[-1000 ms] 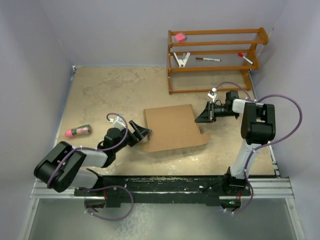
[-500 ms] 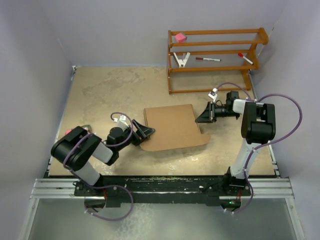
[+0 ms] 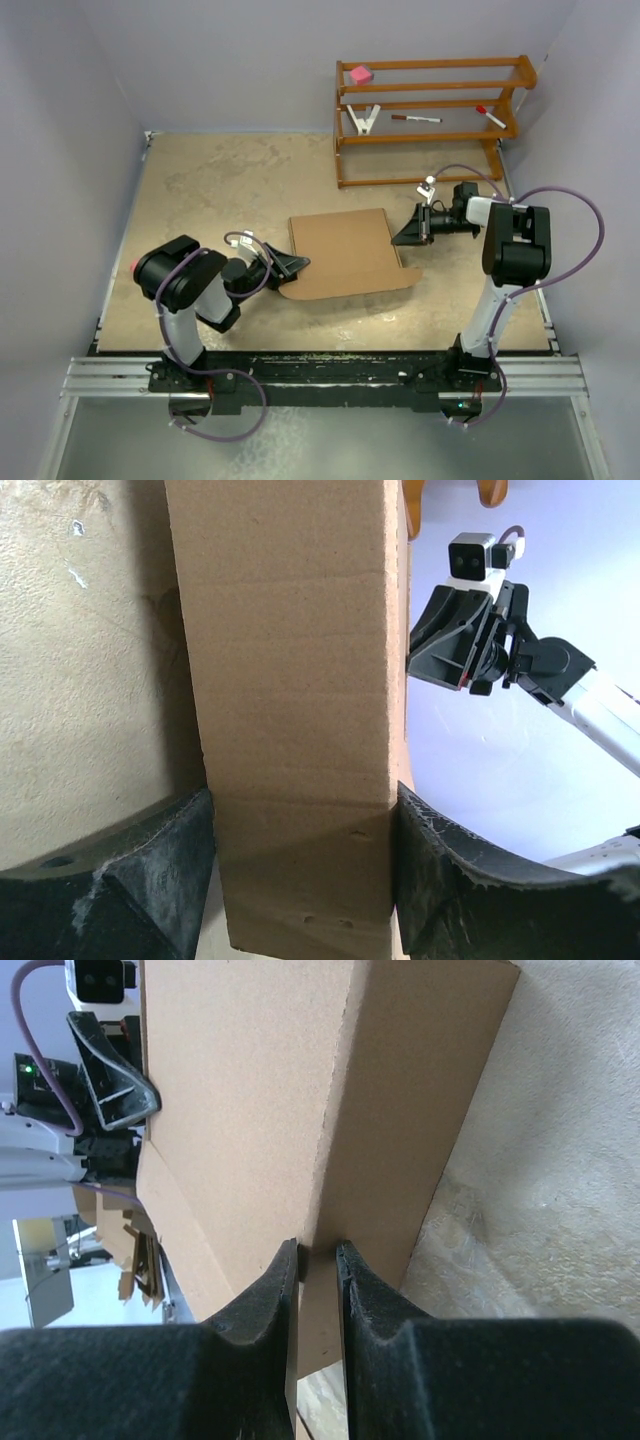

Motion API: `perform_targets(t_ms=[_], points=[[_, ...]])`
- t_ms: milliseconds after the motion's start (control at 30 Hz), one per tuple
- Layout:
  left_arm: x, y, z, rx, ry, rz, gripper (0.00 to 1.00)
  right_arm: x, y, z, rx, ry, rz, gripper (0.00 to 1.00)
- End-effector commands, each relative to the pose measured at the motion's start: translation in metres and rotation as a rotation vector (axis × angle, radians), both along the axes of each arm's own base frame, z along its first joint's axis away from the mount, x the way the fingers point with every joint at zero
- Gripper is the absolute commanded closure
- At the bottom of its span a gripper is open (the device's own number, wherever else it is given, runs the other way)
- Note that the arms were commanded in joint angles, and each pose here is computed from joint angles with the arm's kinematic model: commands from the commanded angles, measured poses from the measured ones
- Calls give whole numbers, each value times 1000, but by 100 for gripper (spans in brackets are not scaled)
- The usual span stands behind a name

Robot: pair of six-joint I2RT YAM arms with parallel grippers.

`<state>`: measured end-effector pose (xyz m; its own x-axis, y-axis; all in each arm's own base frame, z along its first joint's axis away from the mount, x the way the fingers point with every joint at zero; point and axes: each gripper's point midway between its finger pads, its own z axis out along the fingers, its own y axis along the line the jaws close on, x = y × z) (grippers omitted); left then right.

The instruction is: Fold the paper box

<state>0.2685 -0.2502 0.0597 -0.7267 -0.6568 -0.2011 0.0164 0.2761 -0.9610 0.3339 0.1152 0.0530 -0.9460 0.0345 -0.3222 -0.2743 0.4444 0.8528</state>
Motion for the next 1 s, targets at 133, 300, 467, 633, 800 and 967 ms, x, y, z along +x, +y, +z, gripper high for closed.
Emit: perform_targets(t_ms=[133,300,467,633,800,967], points=[[3,-2,57,-112,-148,5,60,4,-19,1,-136,-121,40,62],[3,7,61,-51,-129,43,60,12,-36,42,-155,-267,24,45],[1,18,78,-9,-125,88,60,9,-52,92,-190,-485,25,38],[-2,29,96,21,-100,134,61,-6,-40,151,-180,-770,108,33],[-5,39,105,92,41,181,62,-37,-1,201,-221,-1042,290,24],[-9,47,122,143,197,227,65,-65,42,237,-266,-1401,444,1]])
